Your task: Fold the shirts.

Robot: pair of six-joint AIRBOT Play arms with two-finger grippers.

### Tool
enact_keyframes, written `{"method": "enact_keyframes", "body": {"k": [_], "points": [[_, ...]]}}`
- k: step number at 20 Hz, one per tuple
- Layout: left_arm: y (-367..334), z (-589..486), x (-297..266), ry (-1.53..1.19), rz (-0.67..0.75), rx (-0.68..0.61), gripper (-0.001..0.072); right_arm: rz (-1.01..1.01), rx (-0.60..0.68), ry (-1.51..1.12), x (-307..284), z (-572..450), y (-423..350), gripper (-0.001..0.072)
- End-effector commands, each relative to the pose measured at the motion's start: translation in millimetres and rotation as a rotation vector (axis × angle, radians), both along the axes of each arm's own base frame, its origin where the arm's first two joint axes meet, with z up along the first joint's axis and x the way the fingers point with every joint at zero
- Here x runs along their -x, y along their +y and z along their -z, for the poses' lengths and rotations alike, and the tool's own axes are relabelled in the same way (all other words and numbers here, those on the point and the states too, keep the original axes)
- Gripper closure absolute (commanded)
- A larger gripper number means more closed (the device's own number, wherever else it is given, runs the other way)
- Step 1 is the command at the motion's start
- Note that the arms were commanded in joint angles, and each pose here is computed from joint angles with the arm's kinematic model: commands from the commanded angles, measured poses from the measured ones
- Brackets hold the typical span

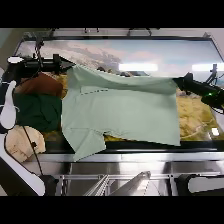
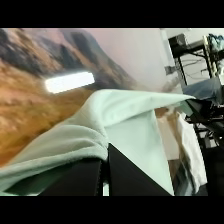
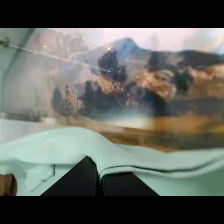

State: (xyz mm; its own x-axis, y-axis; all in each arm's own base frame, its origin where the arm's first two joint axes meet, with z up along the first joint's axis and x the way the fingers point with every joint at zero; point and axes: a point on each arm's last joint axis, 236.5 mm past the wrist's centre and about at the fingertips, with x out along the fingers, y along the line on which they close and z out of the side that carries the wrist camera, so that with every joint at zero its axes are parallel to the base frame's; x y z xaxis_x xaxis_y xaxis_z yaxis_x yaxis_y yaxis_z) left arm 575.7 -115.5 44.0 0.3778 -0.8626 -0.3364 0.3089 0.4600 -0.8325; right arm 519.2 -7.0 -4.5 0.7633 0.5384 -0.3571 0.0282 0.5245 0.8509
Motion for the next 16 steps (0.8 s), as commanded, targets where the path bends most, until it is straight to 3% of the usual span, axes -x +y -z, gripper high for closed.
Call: {"method": "enact_keyframes", "body": {"k": [1,8,11,13,16], "points": [[5,12,-28,0.026,-0.033,0.016,0.0686,-0.056,-0.139,-0.012,-37,17,3,0.0697],[32,8,26,0.154,0.08,0.07,0.0688,-0.185,-0.247,-0.082,-9,-24,-31,0.0697],[31,16,52,0.253,0.147,0.109,0.0697,-0.283,-0.153,0.064,24,14,-33,0.0698],[26,34,59,0.292,0.161,0.062,0.0697,-0.343,-0.082,0.134,40,36,-28,0.0697],[23,75,81,0.405,0.211,-0.118,0.0697,-0.395,-0.02,0.165,52,52,-23,0.0697]]}}
